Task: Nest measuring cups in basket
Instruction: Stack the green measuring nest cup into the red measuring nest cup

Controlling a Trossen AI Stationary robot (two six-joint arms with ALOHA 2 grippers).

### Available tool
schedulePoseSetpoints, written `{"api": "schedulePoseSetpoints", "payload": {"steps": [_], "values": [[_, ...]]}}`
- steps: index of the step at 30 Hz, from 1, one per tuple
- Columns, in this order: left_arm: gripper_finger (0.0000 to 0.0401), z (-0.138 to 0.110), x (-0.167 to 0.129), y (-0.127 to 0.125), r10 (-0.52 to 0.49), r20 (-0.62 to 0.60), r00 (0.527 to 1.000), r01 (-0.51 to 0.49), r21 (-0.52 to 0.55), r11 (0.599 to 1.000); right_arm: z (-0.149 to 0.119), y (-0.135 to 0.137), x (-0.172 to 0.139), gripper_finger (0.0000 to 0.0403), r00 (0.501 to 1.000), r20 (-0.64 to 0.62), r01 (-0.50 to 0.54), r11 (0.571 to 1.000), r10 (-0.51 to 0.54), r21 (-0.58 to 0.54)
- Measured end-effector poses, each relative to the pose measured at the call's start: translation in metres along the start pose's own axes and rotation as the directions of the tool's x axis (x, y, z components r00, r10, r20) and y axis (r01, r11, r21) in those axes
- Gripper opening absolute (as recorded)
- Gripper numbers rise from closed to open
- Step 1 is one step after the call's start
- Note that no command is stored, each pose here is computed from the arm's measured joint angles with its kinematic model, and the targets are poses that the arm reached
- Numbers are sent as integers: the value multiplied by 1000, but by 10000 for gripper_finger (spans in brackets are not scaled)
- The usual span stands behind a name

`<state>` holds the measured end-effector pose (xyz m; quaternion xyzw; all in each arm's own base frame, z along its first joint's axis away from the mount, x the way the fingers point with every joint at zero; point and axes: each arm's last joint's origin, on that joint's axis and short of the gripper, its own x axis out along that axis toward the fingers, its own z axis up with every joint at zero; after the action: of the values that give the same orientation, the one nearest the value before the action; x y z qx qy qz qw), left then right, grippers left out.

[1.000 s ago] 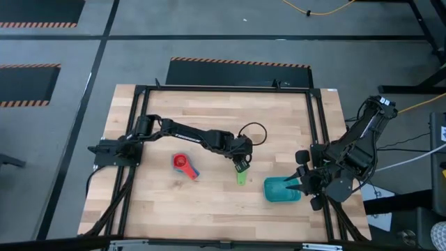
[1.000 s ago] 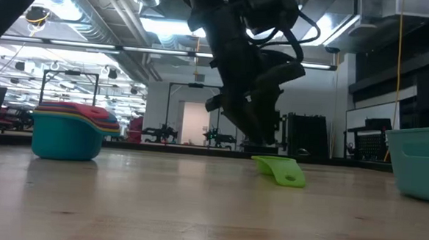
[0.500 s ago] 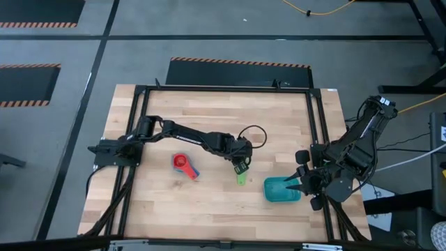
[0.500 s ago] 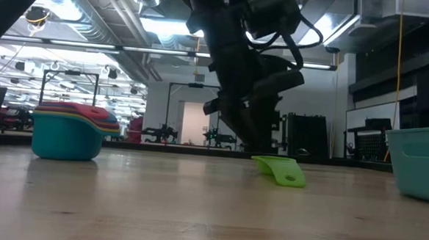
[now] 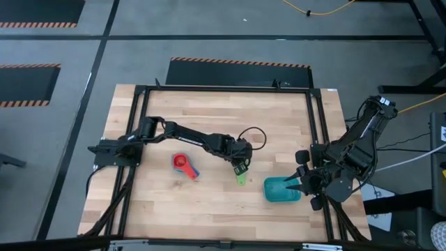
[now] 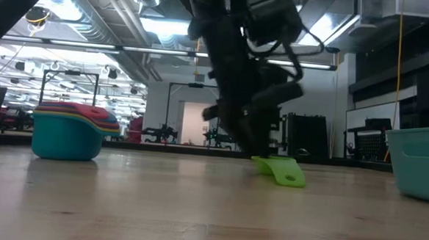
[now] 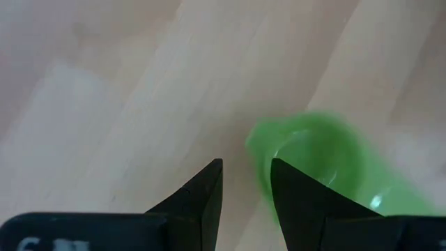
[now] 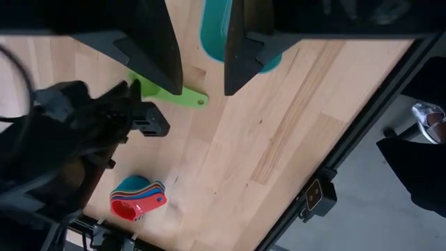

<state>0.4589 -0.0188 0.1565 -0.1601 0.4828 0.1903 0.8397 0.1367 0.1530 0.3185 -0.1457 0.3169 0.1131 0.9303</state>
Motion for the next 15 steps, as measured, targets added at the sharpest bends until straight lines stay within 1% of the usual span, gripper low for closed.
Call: {"api": "schedulePoseSetpoints", "payload": {"steps": [1,3,6,8,13,15], "values": [[114,-2,1,0,0,-15,1000,0,1,1000,0,0,0,112,1000,0,0,1000,0,0],[114,-1,8,-2,-24,0,1000,24,-3,1000,0,0,0,112,1000,0,0,1000,0,-1],[114,-6,14,-1,-12,-30,999,12,-7,1000,0,0,0,112,1000,0,0,1000,0,-2],[114,-5,18,-2,-23,-15,1000,23,-20,1000,0,0,0,112,1000,0,0,1000,0,-3],[114,-5,19,-2,-25,-21,999,24,-21,999,0,0,0,112,1000,0,0,1000,0,-3],[108,-5,19,-2,-24,-22,999,24,-21,999,0,0,0,112,1000,0,0,1000,0,-3]]}}
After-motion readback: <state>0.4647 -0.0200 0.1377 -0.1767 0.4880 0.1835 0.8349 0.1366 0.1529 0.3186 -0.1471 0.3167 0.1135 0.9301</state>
